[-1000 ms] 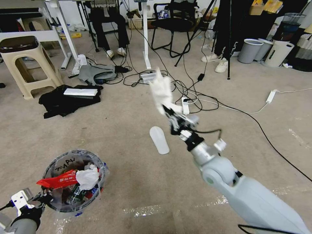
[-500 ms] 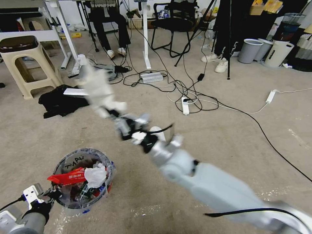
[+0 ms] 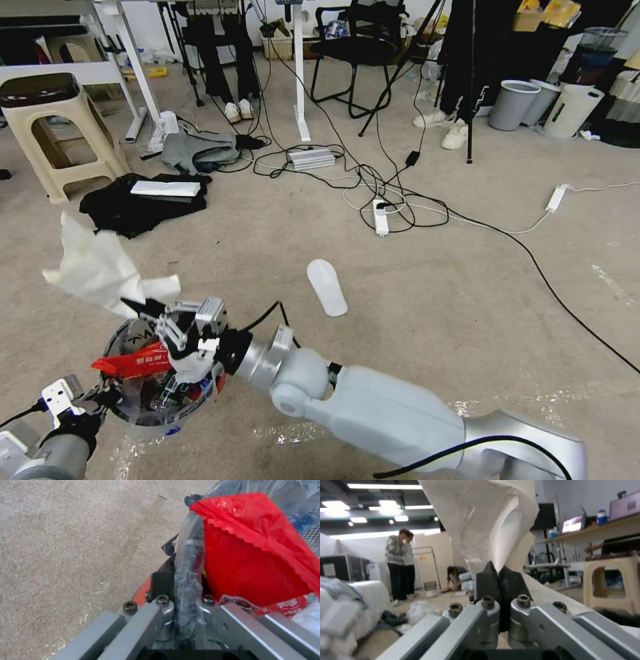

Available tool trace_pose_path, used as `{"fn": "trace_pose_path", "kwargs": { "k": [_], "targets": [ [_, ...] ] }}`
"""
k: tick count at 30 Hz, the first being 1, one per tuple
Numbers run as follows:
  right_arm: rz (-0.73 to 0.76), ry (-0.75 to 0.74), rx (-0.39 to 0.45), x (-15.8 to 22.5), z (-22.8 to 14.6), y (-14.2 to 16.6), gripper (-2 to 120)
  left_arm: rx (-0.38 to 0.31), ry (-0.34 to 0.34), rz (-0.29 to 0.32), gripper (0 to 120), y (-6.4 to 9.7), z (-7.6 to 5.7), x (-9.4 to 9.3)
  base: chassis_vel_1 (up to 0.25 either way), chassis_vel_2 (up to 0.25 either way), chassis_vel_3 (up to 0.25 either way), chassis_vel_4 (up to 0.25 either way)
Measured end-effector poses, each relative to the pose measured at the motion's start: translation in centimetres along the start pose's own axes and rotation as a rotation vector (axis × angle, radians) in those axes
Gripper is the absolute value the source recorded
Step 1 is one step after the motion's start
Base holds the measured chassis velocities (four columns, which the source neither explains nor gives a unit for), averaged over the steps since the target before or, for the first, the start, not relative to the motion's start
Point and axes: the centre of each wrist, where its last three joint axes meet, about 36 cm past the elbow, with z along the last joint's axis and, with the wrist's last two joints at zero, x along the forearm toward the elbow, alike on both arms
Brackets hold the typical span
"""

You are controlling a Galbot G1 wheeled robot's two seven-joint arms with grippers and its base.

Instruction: Pick up the trash bin and place the garbage on the floor into it.

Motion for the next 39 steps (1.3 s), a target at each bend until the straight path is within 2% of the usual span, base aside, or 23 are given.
{"fn": "trace_pose_path", "kwargs": {
  "k": [5,17,25,39],
  "targets": [
    [0.005,0.046,0.017,1.1,2.3,-0.6,0,-0.002,-0.005,0.0,0,0.0,-0.2,0.5,0.0,0.0,0.0,0.0],
    [0.008,0.091,0.011,2.3,4.6,0.0,0,0.001,-0.018,0.003,0,0.1,-0.8,0.7,0.0,0.0,0.0,0.0],
    [-0.013,0.124,-0.011,2.5,6.4,1.4,0,0.003,-0.021,0.004,0,0.1,-0.9,0.8,0.0,0.0,0.0,0.0],
    [-0.024,0.15,-0.01,3.0,8.3,1.5,0,0.004,-0.025,0.001,0,0.1,-1.1,1.2,0.0,0.0,0.0,0.0]
  ]
}}
